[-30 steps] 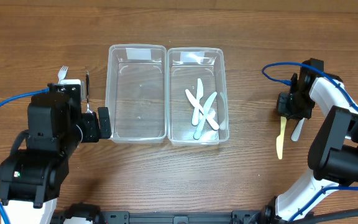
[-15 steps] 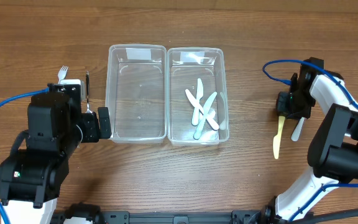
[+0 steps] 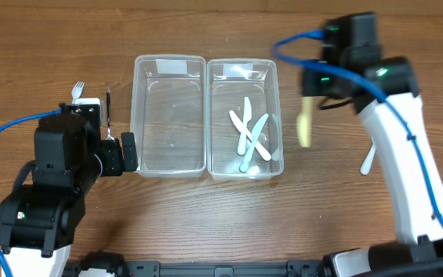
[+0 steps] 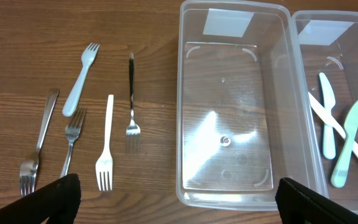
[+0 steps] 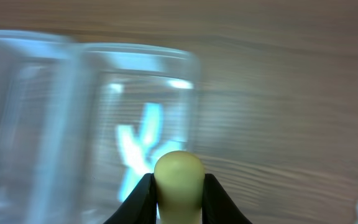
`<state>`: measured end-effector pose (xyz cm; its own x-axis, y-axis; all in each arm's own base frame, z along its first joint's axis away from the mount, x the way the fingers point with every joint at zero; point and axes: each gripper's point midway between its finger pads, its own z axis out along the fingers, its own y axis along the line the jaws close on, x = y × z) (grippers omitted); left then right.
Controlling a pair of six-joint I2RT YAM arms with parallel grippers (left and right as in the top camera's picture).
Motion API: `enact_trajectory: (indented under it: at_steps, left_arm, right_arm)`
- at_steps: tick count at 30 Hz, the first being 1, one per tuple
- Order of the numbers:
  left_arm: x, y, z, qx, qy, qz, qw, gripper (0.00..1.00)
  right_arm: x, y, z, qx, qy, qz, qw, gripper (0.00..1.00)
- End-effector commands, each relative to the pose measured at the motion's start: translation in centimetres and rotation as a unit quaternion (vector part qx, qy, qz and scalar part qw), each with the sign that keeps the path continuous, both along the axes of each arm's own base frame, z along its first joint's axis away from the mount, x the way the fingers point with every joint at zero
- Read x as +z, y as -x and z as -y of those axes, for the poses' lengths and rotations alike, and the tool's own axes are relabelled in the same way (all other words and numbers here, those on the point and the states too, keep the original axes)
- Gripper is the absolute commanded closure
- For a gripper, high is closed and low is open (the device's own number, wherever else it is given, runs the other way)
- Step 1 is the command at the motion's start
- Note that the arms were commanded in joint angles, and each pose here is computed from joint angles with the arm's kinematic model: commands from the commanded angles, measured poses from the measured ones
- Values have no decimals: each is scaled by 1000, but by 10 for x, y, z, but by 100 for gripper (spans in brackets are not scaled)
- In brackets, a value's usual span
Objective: Pack container
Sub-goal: 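Drop the yellow knife into the right container, then reach the right gripper to the last white knife and grasp it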
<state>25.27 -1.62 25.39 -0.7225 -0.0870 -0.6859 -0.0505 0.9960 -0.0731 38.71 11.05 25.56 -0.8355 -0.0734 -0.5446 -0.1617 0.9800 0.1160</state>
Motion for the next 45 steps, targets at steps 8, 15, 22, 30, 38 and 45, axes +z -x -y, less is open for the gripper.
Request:
enact_trajectory:
  at_steps: [8, 15, 22, 30, 38, 45]
  left_arm:
    - [10, -2, -2, 1, -5, 14, 1000, 0]
    - [10, -2, -2, 1, -5, 14, 1000, 0]
    - [10, -2, -2, 1, -5, 14, 1000, 0]
    - [10, -1, -2, 1, -5, 14, 1000, 0]
    - [9, -1, -2, 0, -5, 12, 1000, 0]
    - [9, -1, -2, 0, -5, 13, 1000, 0]
  right_arm:
    - [-119, -14, -104, 45, 4, -109, 993, 96]
    - [-159, -18, -106, 43, 21, -145, 988, 66]
    - [-114, -20, -105, 43, 9, -113, 993, 31]
    - [42, -38, -10, -89, 6, 34, 995, 0]
    - [27, -3, 176, -322, -30, -54, 945, 0]
    - [-49, 38, 259, -398, -49, -141, 905, 0]
